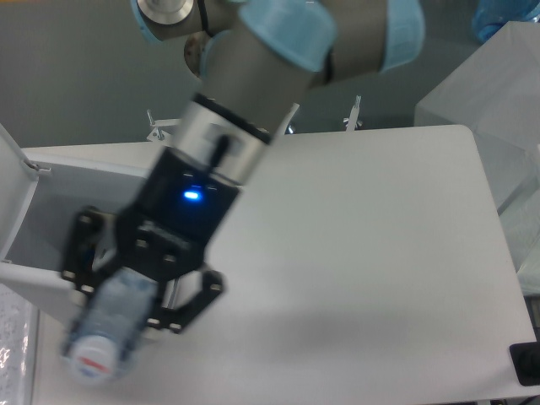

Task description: Place the trash in the trash can

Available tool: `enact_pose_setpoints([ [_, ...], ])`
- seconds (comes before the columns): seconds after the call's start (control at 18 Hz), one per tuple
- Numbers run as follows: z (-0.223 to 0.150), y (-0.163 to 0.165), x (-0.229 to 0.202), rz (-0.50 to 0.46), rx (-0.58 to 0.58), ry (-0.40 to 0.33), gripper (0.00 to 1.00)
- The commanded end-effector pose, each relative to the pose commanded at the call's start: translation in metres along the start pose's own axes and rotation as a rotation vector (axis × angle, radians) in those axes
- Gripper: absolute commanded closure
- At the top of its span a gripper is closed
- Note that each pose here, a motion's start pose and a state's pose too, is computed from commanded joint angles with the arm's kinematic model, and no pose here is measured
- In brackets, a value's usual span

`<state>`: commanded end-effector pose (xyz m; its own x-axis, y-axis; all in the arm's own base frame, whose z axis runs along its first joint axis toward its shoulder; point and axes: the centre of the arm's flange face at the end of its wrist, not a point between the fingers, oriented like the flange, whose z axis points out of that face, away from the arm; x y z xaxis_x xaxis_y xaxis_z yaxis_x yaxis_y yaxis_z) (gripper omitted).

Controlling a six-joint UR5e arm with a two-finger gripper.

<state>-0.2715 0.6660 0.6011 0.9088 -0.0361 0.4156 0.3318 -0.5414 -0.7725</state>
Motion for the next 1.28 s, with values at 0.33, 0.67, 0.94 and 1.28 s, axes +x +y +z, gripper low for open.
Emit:
enact_pose_setpoints([
  [0.33,0.011,0.048,0.013,0.068,-0.054,0.035,0.51],
  [0.67,0.035,0.085,0.024,0.234,-0.113,0.082,0.43],
  [0.94,0.03,0.101,0.033,0.294,-0.126,0.092,0.0],
  [1.28,0.009,0.103,0.024,0.32,-0.114,0.067,0.0],
])
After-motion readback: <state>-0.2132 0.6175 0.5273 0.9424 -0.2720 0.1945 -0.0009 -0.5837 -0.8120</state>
